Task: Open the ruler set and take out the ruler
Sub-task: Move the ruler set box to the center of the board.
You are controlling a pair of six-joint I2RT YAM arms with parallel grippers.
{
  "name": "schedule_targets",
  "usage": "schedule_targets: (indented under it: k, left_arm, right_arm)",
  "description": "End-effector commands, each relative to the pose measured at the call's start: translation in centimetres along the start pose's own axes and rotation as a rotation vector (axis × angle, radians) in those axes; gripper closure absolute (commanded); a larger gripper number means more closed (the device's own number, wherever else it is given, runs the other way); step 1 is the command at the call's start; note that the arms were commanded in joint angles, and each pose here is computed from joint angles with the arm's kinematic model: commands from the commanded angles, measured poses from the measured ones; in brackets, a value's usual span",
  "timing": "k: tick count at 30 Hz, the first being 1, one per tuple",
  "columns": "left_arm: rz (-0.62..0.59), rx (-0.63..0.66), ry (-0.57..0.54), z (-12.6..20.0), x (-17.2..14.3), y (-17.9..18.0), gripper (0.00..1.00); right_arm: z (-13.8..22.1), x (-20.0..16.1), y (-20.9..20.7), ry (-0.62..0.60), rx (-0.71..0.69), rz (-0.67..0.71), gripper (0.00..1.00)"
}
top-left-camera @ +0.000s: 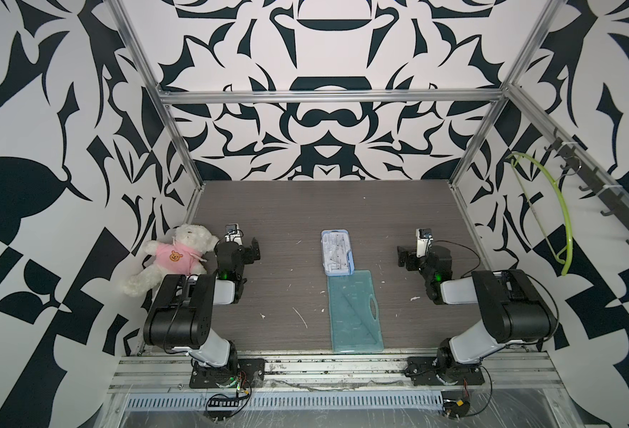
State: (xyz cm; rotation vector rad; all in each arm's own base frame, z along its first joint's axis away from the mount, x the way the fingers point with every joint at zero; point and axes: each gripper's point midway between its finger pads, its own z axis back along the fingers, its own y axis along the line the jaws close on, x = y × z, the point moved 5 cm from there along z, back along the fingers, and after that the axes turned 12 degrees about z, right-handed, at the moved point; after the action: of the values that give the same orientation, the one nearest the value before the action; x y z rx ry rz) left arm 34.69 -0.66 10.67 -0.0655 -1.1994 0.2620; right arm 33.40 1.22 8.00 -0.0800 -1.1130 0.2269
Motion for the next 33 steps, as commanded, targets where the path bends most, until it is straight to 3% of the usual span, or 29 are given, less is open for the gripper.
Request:
schedule_targets:
  k: [1, 3, 5, 9, 12, 15, 17, 20, 26, 33]
  left_arm:
    - [-0.028, 0.075, -0.006, 0.7, 2.6, -0.4, 0.01]
    - [-0.036, 0.111, -0.028, 1.6, 4.4, -0.8, 0.01]
    - [0.082, 0.133, -0.081, 2.8, 6.6, -1.1, 0.01]
    - [0.314, 0.059, -0.072, 5.2, 10.1, -2.4, 0.01]
    - [0.412, -0.062, -0.036, 5.7, 10.8, -4.0, 0.01]
    - [0.458, -0.209, 0.027, 5.7, 11.1, -6.5, 0.01]
    - [0.398, -0.231, 0.090, 5.8, 11.1, -9.1, 0.01]
    - [0.233, -0.244, 0.184, 6.6, 10.3, -14.0, 0.01]
    - [-0.004, -0.294, 0.360, 8.8, 5.9, -23.9, 0.01]
    - [-0.260, -0.318, 0.567, 11.8, -0.7, -32.0, 0.01]
  right_arm:
    - [0.3, 1.9, -1.4, -0.054, -0.094, -0.044, 0.00]
    - [0.8, 3.0, -2.5, -0.009, -0.159, -0.065, 0.00]
    - [1.6, 5.0, -3.6, 0.057, -0.201, -0.096, 0.00]
    - [5.9, 8.1, -7.1, 0.165, -0.464, -0.553, 0.00]
    - [7.1, 9.9, -6.6, 0.118, -0.325, -0.602, 0.01]
    - [8.9, 11.3, -5.7, 0.030, -0.222, -0.592, 0.10]
    - [9.9, 11.8, -5.4, 0.022, -0.195, -0.586, 0.14]
    - [10.2, 11.0, -4.7, 0.128, -0.168, -0.564, 0.18]
    - [9.8, 8.1, -2.7, 0.294, -0.109, -0.532, 0.19]
    - [8.7, 8.4, 1.8, 0.420, -0.051, -0.329, 0.16]
